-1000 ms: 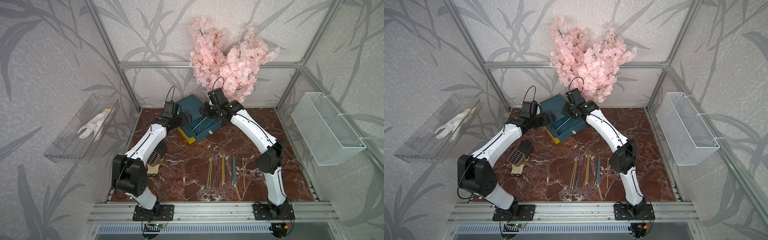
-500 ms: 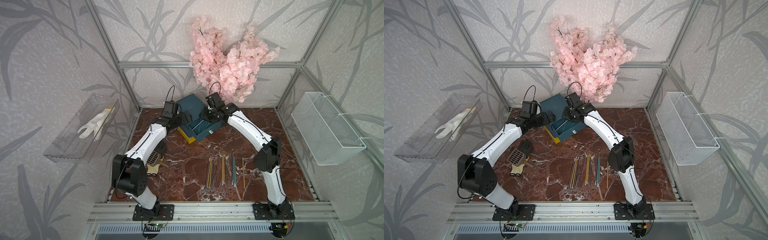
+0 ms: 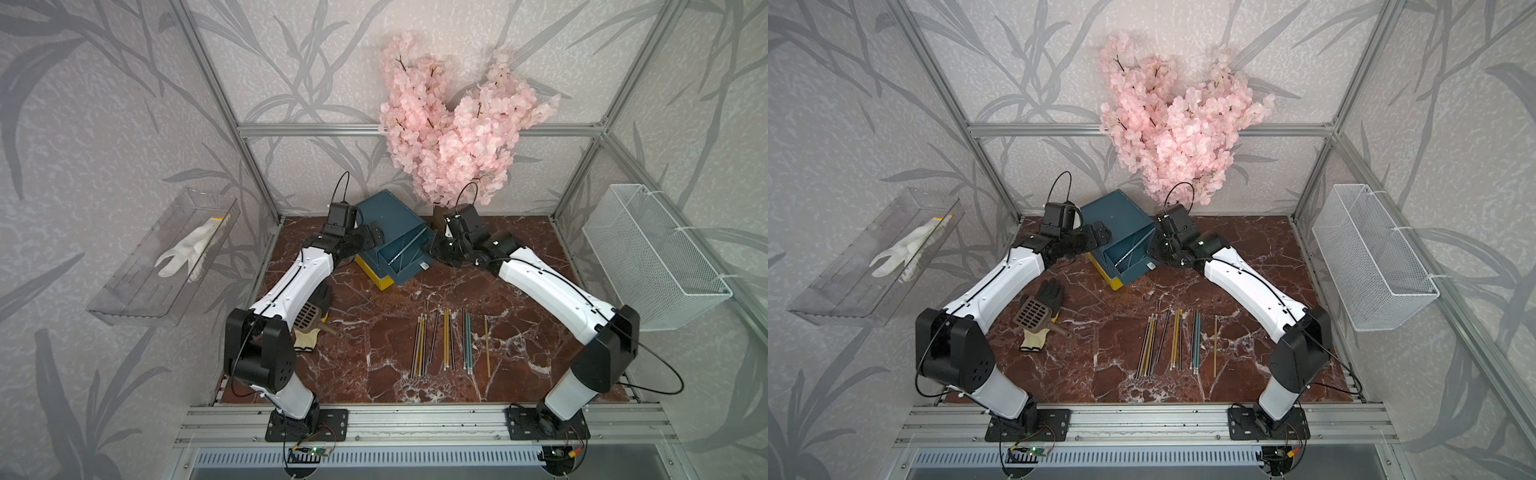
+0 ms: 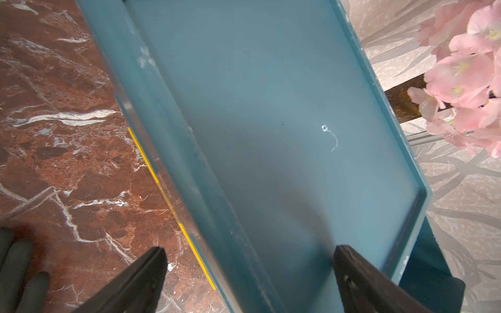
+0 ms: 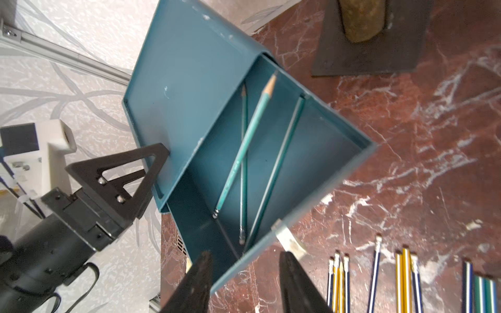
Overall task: Please place the pencils in the drawer according to their color
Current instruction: Open the drawer in the storage box.
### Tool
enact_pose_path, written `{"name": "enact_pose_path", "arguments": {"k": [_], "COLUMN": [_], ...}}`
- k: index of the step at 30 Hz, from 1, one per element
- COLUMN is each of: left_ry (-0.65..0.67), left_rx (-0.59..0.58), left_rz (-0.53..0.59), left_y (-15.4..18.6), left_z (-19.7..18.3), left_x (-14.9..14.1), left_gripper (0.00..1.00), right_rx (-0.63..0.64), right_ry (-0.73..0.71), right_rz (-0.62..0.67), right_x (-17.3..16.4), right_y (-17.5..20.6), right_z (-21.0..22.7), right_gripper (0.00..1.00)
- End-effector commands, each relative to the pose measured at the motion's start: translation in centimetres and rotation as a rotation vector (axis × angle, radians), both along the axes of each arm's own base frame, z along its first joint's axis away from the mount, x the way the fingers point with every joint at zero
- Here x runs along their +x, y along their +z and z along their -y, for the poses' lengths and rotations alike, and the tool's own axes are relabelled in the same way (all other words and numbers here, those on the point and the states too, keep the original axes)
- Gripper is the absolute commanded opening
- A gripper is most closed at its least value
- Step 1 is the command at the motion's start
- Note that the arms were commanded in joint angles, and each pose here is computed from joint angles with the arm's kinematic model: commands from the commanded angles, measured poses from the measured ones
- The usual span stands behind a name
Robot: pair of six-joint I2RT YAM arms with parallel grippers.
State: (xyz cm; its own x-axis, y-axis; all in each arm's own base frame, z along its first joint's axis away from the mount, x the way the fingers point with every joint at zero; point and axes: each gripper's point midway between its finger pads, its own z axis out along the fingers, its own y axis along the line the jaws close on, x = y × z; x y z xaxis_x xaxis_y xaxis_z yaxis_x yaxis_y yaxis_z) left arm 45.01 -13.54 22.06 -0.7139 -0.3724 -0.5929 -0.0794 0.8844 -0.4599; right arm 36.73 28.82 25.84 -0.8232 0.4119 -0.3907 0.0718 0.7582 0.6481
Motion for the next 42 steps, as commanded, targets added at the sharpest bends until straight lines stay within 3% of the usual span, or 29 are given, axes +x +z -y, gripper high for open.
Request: {"name": "enact_pose_path", "arguments": {"k": [1, 7, 14, 27, 34, 42], "left_ry": [0.002, 0.002, 0.002, -0.003, -0.004, -0.005], "left_rx": [0.026, 0.036, 0.033, 0.030, 0.026, 0.026], "left_rz": [0.008, -0.001, -0.005, -0.009, -0.017, -0.016], "left_y": [0.1, -0.2, -0.2, -0.3, -0.7, -0.5], "left_z": [-0.3, -0.5, -0.5, -0.4, -0.3, -0.3], "left_x": [0.7, 0.8, 0.7, 0.6, 0.5, 0.6], "left_gripper": [1.00, 1.00, 1.00, 1.00, 1.00, 1.00], "right_rx": [0.106, 0.273, 0.330, 0.431, 0.389, 0.455], "right_ry": [-0.068, -0.098, -0.102, -0.093, -0.107, -0.105], "right_rz": [-0.021, -0.058, -0.078, -0.036, -0.006, -0.046], "right_x": [-0.1, 0.4, 1.8, 2.2, 0.7, 1.8], "right_y": [-1.1, -4.3, -6.0, -3.7, -2.2, -3.9], "right_z": [0.5, -0.3, -1.6, -2.3, -0.4, -1.7], "right_gripper": [0.44, 0.44, 0.43, 0.41, 0.41, 0.41]}}
